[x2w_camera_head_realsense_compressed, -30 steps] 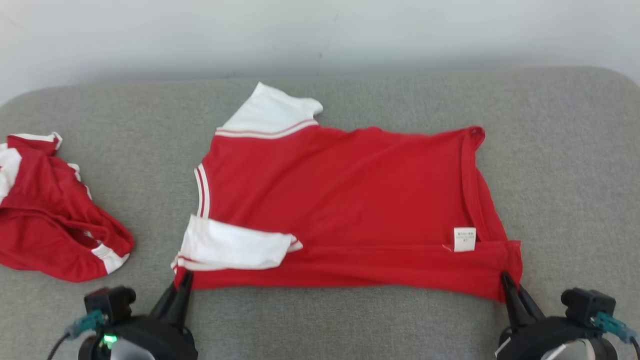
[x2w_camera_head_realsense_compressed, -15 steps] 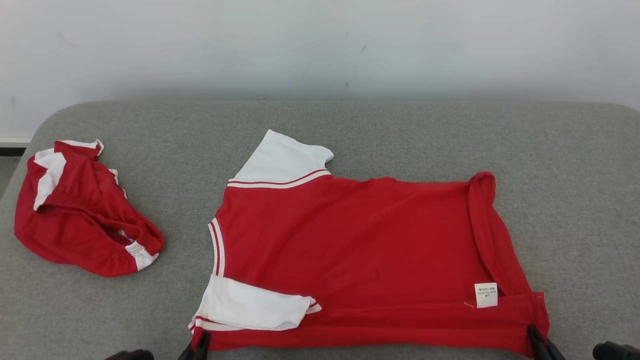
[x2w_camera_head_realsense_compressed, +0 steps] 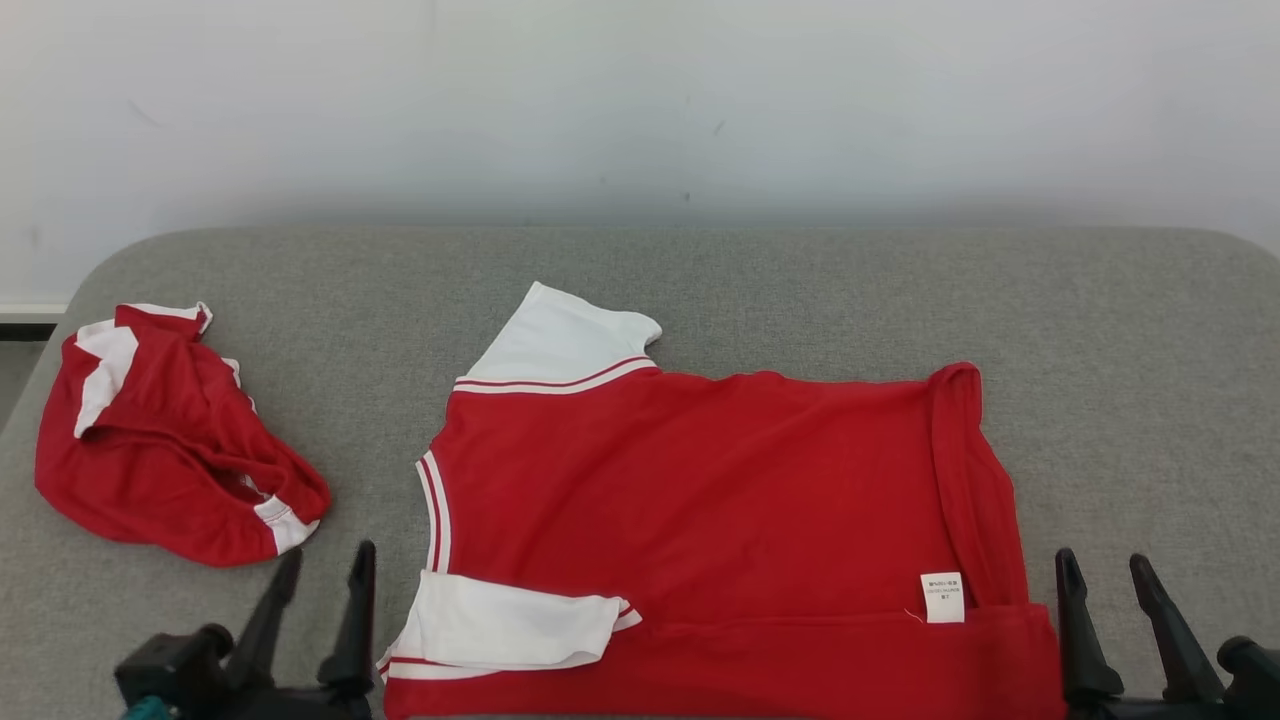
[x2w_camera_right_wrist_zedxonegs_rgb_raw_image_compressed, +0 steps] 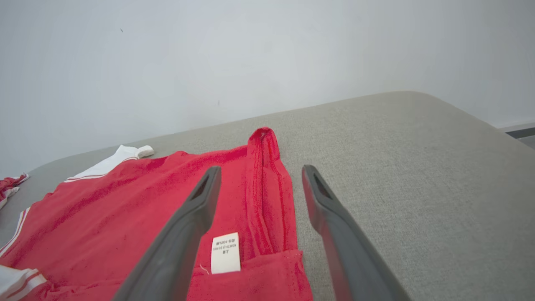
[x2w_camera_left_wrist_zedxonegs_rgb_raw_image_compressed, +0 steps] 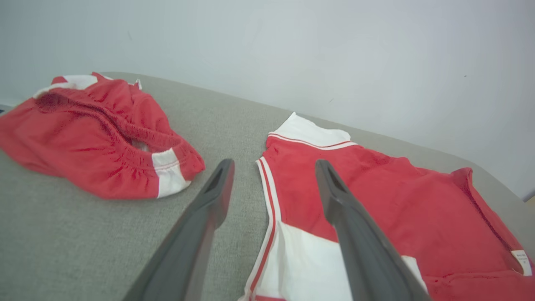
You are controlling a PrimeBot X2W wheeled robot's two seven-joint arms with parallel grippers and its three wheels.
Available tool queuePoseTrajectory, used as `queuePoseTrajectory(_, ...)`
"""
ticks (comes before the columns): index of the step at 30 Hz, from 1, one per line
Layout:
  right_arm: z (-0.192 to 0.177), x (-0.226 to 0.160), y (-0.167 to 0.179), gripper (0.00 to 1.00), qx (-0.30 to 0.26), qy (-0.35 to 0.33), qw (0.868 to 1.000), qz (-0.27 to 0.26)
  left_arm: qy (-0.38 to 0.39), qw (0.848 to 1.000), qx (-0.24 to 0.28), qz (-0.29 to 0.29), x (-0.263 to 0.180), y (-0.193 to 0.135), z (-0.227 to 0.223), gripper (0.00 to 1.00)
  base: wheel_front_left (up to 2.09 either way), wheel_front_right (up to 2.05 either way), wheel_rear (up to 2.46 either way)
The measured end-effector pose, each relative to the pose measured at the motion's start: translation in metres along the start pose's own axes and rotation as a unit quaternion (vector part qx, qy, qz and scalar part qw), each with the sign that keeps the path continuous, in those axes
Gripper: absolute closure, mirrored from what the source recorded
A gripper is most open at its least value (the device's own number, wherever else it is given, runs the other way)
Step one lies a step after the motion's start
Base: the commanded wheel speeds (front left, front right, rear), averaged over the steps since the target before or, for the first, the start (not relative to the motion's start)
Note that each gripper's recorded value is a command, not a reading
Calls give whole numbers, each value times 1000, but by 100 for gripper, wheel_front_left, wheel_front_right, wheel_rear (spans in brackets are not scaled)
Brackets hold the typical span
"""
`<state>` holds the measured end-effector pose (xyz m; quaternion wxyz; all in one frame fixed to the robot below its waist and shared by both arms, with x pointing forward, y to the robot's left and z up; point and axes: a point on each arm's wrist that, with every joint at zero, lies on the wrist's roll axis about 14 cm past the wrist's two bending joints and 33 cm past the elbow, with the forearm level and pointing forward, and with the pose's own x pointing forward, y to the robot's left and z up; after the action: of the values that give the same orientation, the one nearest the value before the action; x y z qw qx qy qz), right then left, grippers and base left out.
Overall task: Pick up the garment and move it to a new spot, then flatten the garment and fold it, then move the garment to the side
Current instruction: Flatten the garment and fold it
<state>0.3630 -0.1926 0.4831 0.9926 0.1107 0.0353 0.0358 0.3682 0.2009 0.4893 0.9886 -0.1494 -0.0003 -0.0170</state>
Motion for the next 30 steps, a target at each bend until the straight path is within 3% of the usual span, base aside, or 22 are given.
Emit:
queuePoseTrajectory(10, 43, 7, 33, 0, -36, -100, 994, 39, -96, 993, 66, 4, 5, 1, 60, 0, 0, 0, 0)
queuePoseTrajectory(17, 36, 2, 41, 0, -49, -97, 993, 45, -101, 991, 92, 2, 0, 1, 62, 0, 0, 0, 0)
queuePoseTrajectory(30, 19, 3, 37, 0, -49, -69, 996, 38, -75, 993, 90, 13, -3, 10, 44, 0, 0, 0, 0)
